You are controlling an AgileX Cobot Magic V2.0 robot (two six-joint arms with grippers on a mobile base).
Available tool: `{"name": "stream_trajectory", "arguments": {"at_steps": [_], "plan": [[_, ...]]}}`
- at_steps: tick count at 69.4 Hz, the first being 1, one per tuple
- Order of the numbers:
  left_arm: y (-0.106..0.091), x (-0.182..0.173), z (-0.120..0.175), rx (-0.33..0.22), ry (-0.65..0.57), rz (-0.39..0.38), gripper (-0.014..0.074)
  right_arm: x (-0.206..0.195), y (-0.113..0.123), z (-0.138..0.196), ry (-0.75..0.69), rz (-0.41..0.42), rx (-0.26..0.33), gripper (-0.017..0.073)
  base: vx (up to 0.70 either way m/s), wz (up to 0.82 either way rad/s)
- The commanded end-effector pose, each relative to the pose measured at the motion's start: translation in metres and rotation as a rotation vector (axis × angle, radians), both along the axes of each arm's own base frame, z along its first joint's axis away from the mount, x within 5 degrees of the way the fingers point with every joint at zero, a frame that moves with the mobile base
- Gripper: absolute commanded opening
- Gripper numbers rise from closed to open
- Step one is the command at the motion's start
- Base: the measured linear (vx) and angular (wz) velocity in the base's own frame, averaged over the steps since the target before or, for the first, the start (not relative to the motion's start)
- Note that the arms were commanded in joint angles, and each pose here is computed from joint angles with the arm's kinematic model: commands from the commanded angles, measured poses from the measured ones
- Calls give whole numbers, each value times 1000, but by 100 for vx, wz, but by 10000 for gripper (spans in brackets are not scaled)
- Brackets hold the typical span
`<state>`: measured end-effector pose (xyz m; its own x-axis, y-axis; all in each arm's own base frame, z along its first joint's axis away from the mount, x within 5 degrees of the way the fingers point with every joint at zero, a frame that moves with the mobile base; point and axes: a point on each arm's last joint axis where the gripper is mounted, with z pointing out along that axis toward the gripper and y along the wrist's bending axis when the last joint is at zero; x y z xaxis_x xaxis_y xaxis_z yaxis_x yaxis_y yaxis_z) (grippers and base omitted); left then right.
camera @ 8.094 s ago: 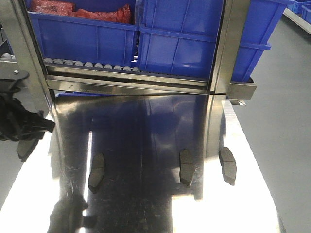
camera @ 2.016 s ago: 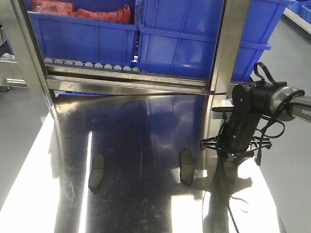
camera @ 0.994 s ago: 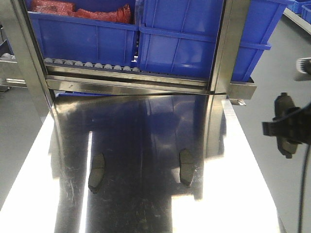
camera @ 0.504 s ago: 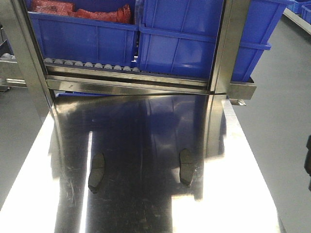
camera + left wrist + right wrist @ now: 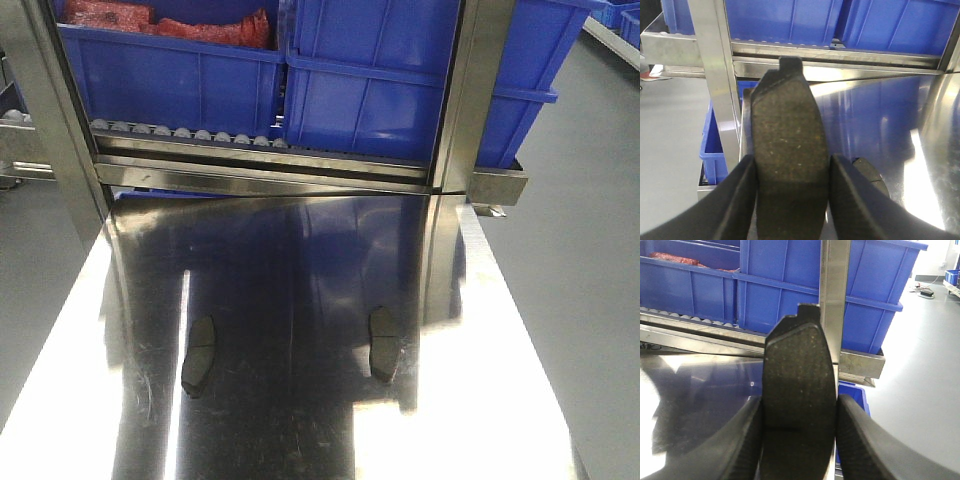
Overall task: Move and align brake pads A on conveyor
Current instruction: 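Lift the brake pad with the right gripper away from the table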
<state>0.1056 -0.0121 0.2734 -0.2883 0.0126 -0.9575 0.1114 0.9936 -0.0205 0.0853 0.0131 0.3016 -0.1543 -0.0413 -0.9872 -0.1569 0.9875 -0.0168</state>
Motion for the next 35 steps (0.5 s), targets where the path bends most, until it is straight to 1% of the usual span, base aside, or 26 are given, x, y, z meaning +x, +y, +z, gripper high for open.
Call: {"name": "stream_trajectory", "arguments": {"at_steps": [1,35], "plan": [[0,2,19,-26,-125,6,-6,0,1,19,-129,15,6,-4,0,0],[0,2,19,-26,-125,6,-6,0,1,19,-129,15,6,-4,0,0]]}}
